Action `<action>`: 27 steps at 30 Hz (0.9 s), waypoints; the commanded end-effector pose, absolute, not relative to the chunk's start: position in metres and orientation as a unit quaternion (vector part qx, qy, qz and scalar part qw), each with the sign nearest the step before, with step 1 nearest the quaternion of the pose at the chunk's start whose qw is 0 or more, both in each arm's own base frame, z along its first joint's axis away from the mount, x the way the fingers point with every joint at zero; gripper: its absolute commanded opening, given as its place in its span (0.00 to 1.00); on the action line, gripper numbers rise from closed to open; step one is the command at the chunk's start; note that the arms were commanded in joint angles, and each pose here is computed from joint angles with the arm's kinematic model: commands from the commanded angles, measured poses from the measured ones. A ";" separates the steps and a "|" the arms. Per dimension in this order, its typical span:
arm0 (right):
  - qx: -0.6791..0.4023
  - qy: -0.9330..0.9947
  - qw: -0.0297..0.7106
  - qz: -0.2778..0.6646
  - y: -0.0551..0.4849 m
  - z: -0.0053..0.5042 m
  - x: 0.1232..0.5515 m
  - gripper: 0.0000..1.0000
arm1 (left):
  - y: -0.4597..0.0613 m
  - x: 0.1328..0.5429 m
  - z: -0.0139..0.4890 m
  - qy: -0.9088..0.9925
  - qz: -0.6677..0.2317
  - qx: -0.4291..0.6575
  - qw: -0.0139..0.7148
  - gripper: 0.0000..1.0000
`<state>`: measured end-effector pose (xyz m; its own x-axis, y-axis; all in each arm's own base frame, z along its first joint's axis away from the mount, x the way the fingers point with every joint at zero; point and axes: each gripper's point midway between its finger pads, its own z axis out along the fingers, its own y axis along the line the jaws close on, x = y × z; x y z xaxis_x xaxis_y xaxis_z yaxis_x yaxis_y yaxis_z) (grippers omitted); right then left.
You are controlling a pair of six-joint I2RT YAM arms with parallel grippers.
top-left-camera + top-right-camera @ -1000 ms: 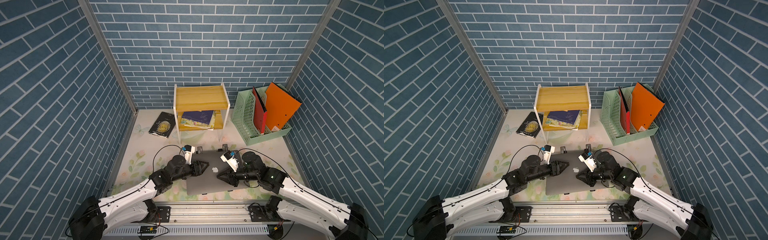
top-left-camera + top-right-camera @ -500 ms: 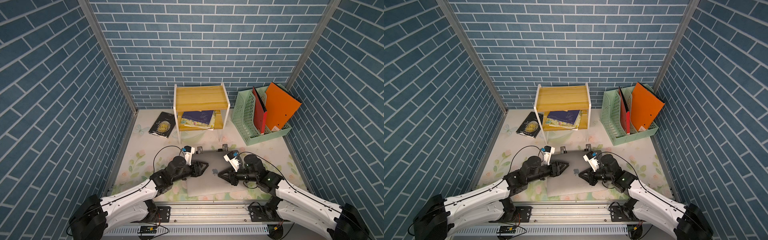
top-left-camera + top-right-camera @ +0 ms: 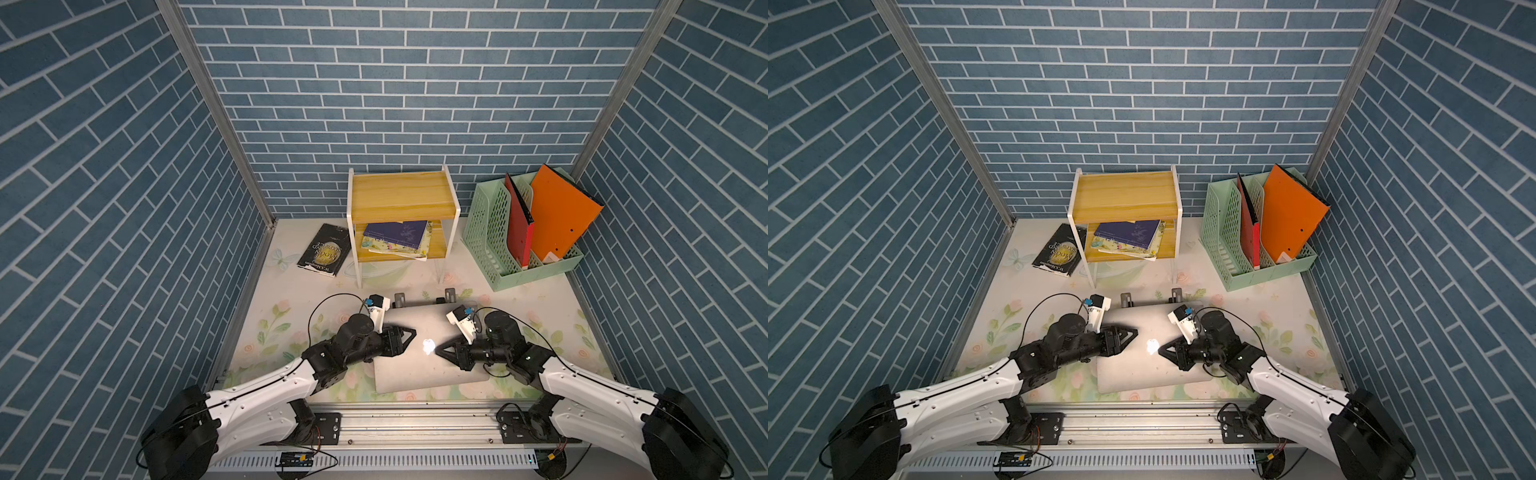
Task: Close the laptop lid and set it aside
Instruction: Close the lid of the laptop.
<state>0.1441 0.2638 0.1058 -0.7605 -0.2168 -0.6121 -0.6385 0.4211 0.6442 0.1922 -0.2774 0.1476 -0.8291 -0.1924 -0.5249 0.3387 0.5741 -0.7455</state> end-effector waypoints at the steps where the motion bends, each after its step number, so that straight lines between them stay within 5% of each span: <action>1: -0.243 0.835 0.213 0.446 0.253 0.082 0.147 0.15 | -0.276 0.192 0.149 0.834 -0.456 0.061 0.306 0.59; 13: -0.244 0.834 0.226 0.441 0.247 0.080 0.150 0.18 | -0.256 0.193 0.192 0.771 -0.423 0.159 0.449 0.79; 20: -0.242 0.825 0.262 0.439 0.240 0.097 0.154 0.25 | -0.214 0.185 0.216 0.691 -0.463 0.098 0.547 0.99; 27: -0.247 0.800 0.285 0.466 0.242 0.112 0.156 0.27 | -0.176 0.189 0.208 0.690 -0.466 0.023 0.553 1.00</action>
<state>0.1561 0.2427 0.1081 -0.7429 -0.1367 -0.6553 -0.6315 0.4680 0.6182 0.1818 -0.1895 0.2057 -0.3874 -0.4454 -0.8072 0.6049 0.5379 -0.5871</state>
